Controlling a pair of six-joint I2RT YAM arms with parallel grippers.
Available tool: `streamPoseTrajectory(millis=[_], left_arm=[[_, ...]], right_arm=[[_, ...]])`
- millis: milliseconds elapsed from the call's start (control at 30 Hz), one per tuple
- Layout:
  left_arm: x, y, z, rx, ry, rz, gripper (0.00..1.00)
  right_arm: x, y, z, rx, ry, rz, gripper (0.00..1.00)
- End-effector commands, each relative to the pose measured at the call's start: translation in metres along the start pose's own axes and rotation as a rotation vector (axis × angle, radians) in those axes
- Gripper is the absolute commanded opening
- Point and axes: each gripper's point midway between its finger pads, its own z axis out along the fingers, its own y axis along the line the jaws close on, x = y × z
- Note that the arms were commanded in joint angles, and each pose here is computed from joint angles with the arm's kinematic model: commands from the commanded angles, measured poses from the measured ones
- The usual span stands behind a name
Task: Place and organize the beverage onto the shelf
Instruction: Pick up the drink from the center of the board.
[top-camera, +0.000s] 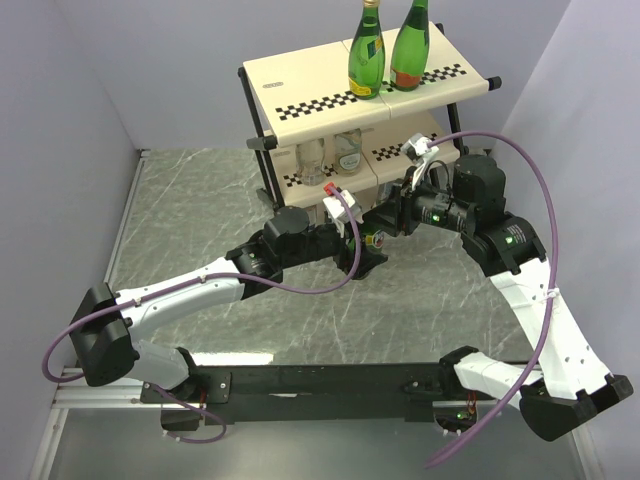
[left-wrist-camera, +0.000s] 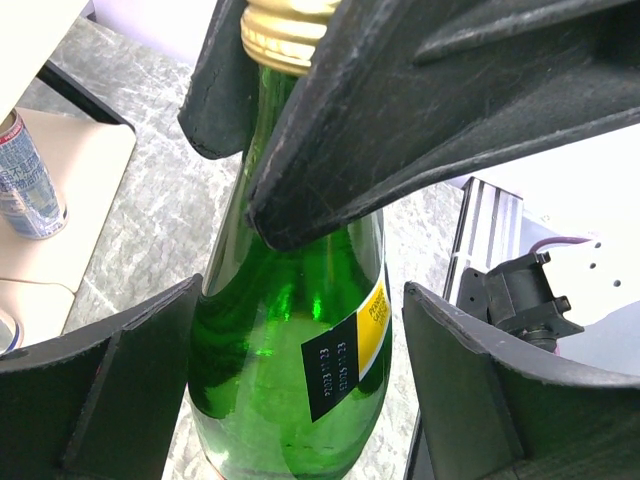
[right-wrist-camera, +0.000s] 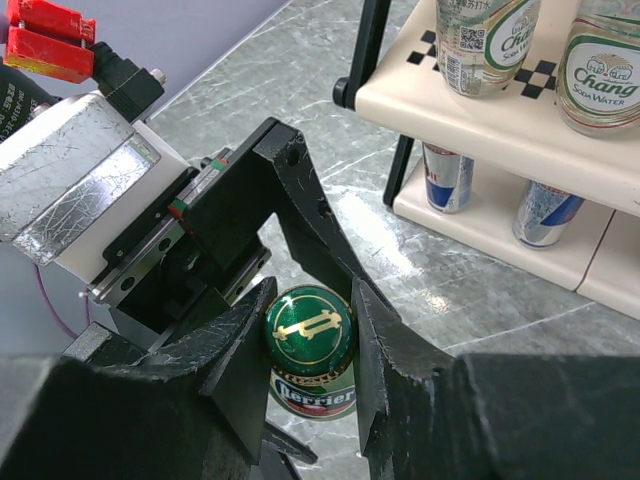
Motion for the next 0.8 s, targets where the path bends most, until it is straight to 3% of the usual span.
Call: streamPoseTrajectory(millis=[0, 667, 767], left_arm=[[-0.0175, -0.0084, 0.0022, 0.028, -0.033, 0.025, 0.84], [-0.0129, -0.0067, 0.0076, 0.026, -0.01, 0.018, 0.81], [-0.0169, -0.0099, 0.0079, 0.041, -0.015, 0.02, 0.74]], right_arm=[[-0.0574, 0.0176, -0.0184, -0.031, -0.208, -0.111, 0.0], [-0.0571, 0.0173, -0.0207, -0.029, -0.219, -0.105, 0.0], [-0.0565, 0.016, -0.0204, -0.027, -0.219, -0.102, 0.0]])
